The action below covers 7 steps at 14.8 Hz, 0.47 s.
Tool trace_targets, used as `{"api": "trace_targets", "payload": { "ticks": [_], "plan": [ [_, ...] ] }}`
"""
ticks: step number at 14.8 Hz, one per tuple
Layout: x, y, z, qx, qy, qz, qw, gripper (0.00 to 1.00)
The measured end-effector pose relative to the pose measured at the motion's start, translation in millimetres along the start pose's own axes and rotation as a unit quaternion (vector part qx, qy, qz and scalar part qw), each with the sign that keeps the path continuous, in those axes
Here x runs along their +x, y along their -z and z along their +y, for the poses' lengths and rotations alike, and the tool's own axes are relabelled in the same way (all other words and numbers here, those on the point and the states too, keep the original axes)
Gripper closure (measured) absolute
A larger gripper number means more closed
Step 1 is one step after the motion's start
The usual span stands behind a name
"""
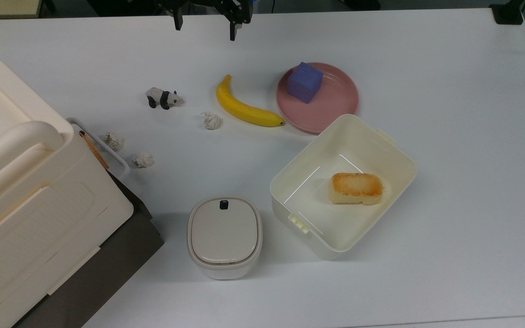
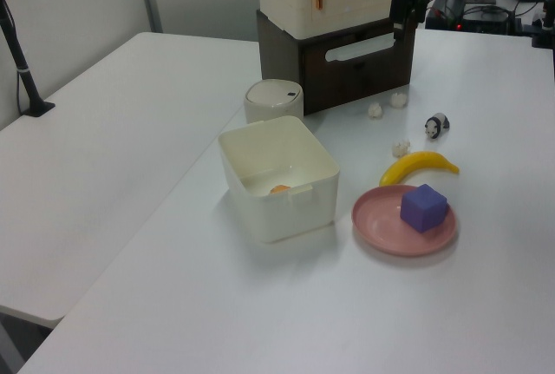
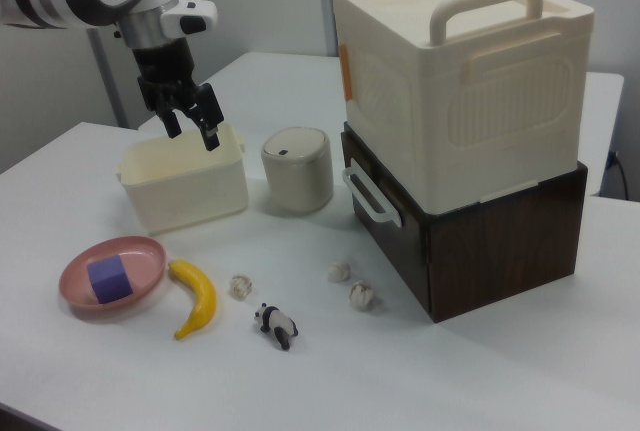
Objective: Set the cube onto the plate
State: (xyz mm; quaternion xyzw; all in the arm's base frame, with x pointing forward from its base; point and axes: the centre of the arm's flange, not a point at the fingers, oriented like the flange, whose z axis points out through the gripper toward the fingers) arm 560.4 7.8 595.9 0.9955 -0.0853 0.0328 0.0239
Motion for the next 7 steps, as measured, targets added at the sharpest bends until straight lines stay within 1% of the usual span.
{"api": "trace_targets", "payload": {
  "ticks": [3, 7],
  "plan": [
    [-2.5, -2.2, 1.8, -0.002, 0.011, -0.012, 0.9999, 0.0],
    [-1.9, 0.1, 5.7, -0.002, 0.02, -0.011, 0.9997, 0.0]
  ]
}}
